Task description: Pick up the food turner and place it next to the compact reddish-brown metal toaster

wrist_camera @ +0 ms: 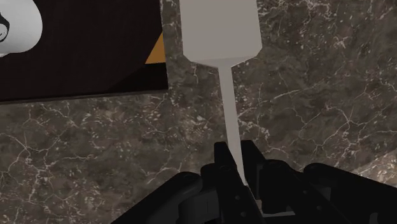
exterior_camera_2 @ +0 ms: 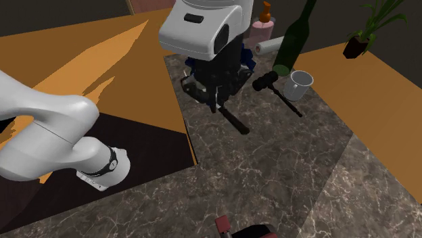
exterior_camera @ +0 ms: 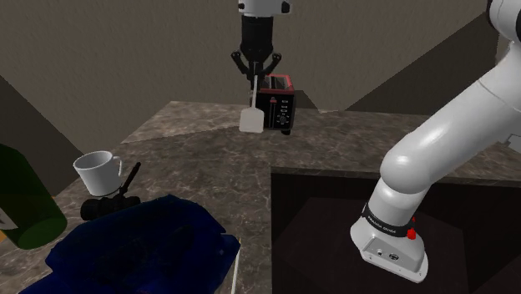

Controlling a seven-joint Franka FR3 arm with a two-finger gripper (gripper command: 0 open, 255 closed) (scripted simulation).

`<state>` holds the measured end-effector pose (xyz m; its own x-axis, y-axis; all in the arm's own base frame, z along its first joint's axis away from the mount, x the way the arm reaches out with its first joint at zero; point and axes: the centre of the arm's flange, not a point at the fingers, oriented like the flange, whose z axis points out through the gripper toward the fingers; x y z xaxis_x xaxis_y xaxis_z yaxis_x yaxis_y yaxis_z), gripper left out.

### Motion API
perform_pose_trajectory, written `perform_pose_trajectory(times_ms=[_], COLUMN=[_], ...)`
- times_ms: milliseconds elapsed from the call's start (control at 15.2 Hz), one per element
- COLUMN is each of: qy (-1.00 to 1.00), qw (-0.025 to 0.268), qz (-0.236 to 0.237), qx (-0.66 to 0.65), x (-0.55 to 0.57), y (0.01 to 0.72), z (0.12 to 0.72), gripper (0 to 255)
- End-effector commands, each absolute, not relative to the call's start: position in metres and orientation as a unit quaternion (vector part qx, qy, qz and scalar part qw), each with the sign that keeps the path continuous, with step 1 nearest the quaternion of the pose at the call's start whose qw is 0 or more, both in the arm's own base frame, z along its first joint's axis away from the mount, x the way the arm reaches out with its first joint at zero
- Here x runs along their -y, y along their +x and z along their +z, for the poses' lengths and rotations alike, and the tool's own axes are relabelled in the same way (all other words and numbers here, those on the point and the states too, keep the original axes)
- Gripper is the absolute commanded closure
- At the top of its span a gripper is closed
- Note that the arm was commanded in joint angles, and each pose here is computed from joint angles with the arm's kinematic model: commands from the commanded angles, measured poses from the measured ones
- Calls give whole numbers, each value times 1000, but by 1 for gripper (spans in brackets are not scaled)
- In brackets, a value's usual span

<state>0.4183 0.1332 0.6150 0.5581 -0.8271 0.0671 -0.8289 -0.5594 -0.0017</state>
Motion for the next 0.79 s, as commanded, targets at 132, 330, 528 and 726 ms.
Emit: perform_pose_trajectory(times_ms=[132, 330, 528, 726], qy=[883, 883, 883, 883], qw=[14, 14, 14, 14], qz=[30, 30, 30, 30], qx=[469, 469, 469, 469], x=[-83, -48, -12, 23], y=[394, 376, 358, 341], z=[617, 617, 617, 617], gripper=[255, 255, 255, 255])
